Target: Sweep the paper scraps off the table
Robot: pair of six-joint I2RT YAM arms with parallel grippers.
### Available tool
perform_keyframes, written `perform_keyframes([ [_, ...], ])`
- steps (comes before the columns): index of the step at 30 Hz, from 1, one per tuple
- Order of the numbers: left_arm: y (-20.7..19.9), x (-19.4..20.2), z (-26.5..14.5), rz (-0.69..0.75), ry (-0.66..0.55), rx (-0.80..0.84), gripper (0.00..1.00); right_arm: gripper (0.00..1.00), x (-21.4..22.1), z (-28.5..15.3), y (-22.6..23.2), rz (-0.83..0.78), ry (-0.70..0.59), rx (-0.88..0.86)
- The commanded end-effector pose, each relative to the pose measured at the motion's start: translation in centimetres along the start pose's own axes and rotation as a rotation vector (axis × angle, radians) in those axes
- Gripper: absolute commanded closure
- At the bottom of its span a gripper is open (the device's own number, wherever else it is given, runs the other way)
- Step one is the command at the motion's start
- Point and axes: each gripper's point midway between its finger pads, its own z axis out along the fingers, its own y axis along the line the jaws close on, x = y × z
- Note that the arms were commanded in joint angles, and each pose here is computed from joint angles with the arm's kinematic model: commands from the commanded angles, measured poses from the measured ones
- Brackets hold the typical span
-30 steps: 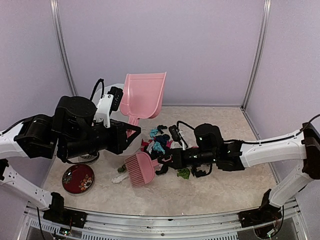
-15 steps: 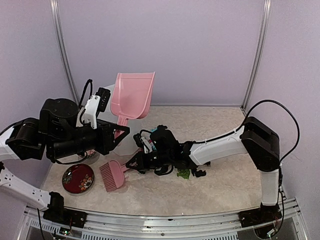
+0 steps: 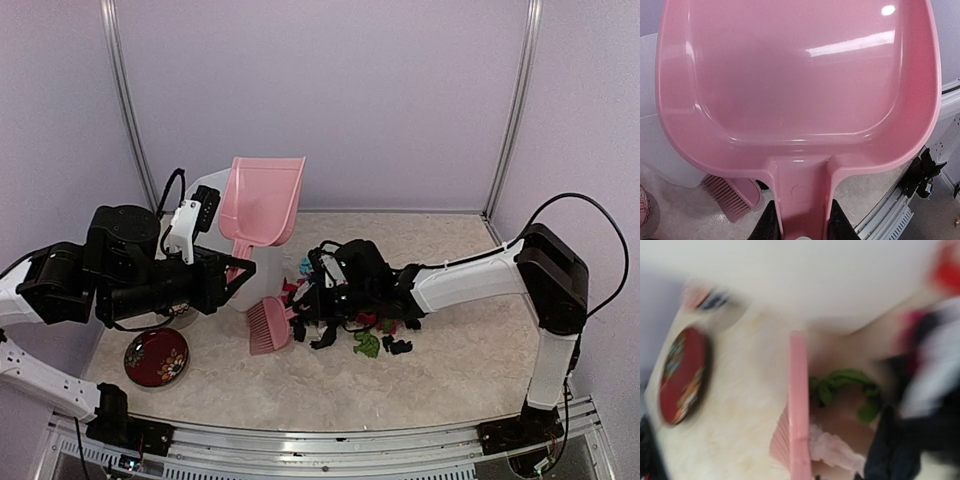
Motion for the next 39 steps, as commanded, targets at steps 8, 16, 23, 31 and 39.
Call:
perform_keyframes([
  [8,-1.6,0.0,0.8,-0.016,0.005,0.079,1.0,1.0,-4.5,-7.6,-9.2,-0.021,-0.141,0.322],
  [16,-2.2,1.8,1.6,-0.028,0.058,0.112,1.0,1.0,-7.0,-12.8,-11.8,-0.021,-0.234,0.429],
  [23,-2.3,3.1,2.7,-0.019,0.097,0.104,1.0,1.0,-9.1,-17.0,-10.2,-0.05,-0.317,0.43],
  [31,-2.4,5.7,3.9,-0.032,0.18,0.112,1.0,1.0,-9.3,-20.4,-4.5,-0.1,-0.335,0.24],
  [39,-2.2,10.4,4.4,-0.106,0.34,0.135,1.0,1.0,-2.2,-18.0,-3.6,-0.092,-0.083,0.06],
])
